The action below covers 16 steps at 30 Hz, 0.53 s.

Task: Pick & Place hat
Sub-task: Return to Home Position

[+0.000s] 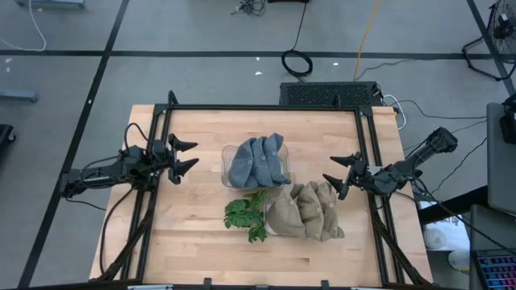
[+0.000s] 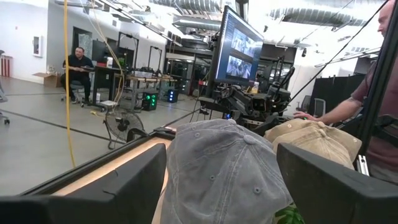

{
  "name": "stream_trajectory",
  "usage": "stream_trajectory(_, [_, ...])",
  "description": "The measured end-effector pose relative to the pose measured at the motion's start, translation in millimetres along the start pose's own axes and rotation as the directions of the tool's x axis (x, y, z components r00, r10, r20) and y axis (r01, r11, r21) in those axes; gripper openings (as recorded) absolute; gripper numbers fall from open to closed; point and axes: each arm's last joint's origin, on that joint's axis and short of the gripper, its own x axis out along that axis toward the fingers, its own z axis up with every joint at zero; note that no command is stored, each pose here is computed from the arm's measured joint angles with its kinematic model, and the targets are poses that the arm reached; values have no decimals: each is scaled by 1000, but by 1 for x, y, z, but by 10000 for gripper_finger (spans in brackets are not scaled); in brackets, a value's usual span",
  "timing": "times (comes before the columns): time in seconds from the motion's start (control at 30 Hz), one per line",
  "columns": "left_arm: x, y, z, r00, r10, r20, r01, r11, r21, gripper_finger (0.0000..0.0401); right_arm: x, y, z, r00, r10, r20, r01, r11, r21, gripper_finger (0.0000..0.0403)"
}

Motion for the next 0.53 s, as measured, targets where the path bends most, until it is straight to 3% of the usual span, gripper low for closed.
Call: stream_trajectory(0.53, [0, 0, 0, 1000, 0, 0, 0, 1000, 0, 308, 0, 0, 0, 1000, 0, 0, 0, 1000, 0, 361])
